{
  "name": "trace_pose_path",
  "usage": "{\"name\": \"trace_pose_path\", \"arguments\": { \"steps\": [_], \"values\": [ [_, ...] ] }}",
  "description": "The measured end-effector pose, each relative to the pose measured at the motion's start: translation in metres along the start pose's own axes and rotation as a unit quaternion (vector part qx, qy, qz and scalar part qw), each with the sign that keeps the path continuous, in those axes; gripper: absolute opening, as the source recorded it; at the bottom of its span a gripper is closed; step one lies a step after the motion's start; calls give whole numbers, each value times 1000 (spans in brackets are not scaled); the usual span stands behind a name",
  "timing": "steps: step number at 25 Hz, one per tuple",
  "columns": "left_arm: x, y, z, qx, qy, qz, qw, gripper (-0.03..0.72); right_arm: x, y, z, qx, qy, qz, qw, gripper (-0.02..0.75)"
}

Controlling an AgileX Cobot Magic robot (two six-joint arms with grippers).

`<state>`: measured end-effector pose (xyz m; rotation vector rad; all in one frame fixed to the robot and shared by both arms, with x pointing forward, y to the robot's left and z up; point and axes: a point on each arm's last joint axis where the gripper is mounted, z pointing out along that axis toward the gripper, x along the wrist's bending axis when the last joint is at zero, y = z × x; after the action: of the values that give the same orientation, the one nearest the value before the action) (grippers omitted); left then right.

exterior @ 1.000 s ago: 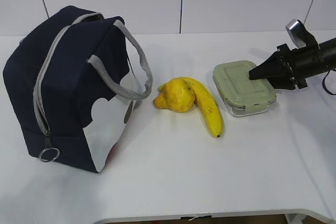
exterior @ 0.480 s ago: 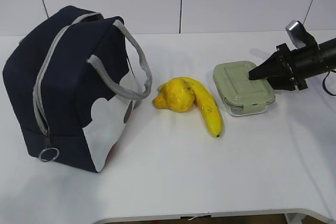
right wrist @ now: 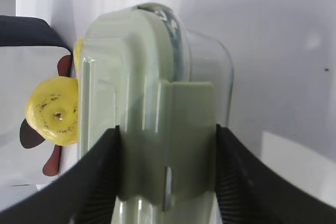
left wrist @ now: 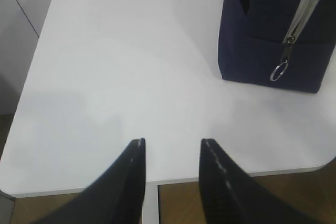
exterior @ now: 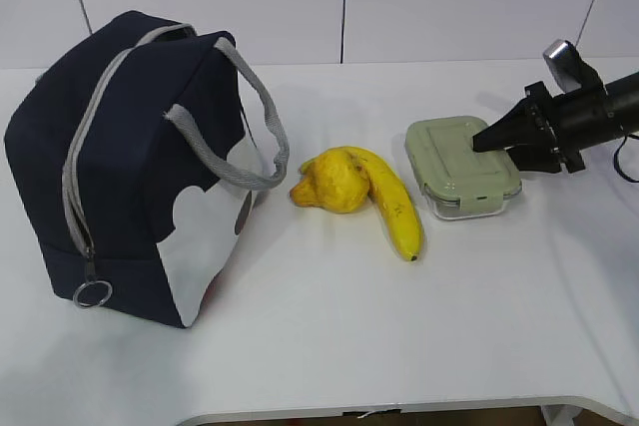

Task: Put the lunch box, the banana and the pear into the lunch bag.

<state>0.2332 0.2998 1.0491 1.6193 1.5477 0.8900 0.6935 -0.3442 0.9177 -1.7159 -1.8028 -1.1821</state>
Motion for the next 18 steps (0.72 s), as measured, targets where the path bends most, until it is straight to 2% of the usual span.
{"name": "trace_pose_path", "arguments": {
  "steps": [18],
  "values": [
    [0, 0, 0, 0, 0, 0, 1000, 242, 10, 4, -7, -8, -25, -6, 1000, 399]
  ]
}}
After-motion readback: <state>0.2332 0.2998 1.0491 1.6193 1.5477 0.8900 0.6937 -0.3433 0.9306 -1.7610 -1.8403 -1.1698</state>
